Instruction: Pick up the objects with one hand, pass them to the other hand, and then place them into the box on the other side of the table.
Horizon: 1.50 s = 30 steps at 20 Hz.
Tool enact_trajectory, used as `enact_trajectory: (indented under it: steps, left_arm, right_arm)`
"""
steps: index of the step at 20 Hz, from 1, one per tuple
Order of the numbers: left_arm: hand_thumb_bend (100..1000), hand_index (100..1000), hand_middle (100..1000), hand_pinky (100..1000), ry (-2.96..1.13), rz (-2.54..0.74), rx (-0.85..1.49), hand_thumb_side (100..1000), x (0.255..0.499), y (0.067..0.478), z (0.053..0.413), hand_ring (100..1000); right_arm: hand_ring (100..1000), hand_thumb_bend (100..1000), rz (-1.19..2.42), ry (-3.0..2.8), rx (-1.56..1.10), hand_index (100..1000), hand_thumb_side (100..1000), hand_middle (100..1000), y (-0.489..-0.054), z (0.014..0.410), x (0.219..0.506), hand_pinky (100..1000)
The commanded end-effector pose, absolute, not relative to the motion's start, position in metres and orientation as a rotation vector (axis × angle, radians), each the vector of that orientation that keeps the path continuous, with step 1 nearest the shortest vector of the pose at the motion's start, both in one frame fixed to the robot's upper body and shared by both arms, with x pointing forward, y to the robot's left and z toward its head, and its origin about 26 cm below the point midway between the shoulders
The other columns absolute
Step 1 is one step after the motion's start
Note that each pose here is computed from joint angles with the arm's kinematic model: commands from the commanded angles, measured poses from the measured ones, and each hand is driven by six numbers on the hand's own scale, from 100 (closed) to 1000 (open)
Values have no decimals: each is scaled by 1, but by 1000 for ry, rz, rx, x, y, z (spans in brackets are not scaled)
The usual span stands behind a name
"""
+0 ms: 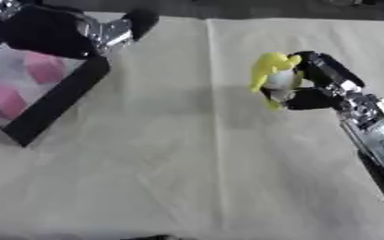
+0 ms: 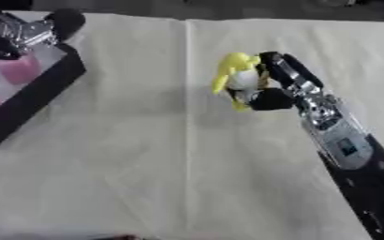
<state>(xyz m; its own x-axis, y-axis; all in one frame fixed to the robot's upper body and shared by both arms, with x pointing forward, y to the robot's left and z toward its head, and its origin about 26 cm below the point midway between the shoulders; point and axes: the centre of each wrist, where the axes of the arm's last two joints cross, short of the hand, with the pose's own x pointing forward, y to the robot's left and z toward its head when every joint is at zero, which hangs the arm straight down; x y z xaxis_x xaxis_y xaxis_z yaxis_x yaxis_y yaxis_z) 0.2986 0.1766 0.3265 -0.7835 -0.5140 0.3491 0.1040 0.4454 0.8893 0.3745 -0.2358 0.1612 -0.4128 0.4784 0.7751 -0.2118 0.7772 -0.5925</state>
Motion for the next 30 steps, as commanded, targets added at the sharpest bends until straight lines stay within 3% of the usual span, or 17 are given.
enact_trajectory:
  steps: [1, 30]
  left_arm:
    - [339, 781, 716, 692, -2124, -1384, 359, 447, 294, 172, 334, 694]
    - [359, 787, 732, 724, -1995, -1548, 364, 476, 285, 128, 327, 720]
  right_arm:
    - [648, 370, 764, -1882, -202, 509, 100, 482, -230, 167, 376, 786]
    - [643, 373, 698, -1974, -86, 512, 100, 485, -162, 150, 384, 777]
